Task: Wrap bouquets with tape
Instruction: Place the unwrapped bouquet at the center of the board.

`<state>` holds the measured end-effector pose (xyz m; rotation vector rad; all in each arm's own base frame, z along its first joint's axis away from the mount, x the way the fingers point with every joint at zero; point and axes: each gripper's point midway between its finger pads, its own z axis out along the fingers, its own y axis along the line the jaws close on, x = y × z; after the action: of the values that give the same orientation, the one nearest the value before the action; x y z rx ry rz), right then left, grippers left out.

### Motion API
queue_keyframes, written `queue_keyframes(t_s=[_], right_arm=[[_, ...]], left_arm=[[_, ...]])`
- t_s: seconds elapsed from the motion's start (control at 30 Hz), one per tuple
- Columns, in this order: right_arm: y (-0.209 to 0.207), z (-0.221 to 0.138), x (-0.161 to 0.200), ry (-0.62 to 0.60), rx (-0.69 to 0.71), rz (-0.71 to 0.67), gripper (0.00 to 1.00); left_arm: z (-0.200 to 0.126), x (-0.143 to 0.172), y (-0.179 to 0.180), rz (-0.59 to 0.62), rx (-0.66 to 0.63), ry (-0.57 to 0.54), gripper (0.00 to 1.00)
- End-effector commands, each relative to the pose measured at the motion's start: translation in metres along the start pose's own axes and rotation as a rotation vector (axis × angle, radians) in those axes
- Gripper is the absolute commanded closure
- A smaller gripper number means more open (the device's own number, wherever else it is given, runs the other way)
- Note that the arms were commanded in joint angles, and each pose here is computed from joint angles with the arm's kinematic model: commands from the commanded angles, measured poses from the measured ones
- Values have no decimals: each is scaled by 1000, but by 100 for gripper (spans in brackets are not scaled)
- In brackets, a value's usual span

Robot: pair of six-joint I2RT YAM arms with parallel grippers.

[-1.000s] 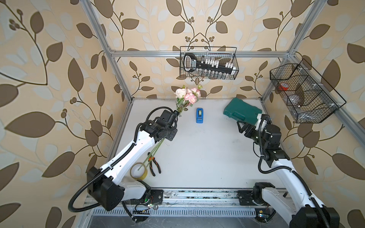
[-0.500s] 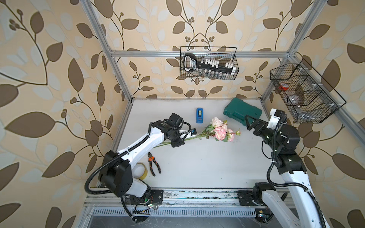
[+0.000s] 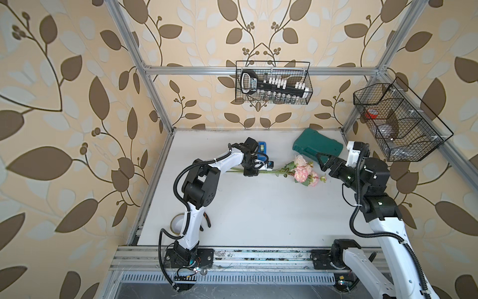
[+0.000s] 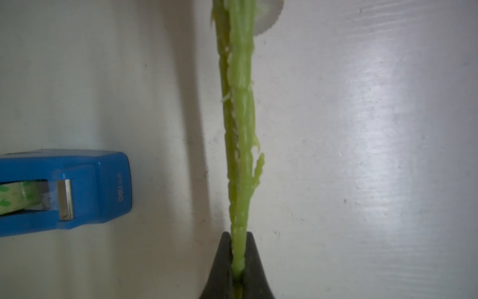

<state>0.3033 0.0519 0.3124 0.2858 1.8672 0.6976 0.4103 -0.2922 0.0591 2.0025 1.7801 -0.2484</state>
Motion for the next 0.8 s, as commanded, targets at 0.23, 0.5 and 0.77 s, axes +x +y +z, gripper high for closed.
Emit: queue_keyframes(t_s=[0.23, 0.5, 0.77], right_arm=[[11, 11, 3, 57, -58, 9, 3], [11, 18, 4, 76, -74, 0, 3], [10, 34, 15, 139, -102, 13, 1]], left_arm=[[6, 19, 14, 155, 40, 15, 100], [12, 8, 12, 91, 63, -45, 85], [-23, -15, -1, -2, 95, -128, 1]])
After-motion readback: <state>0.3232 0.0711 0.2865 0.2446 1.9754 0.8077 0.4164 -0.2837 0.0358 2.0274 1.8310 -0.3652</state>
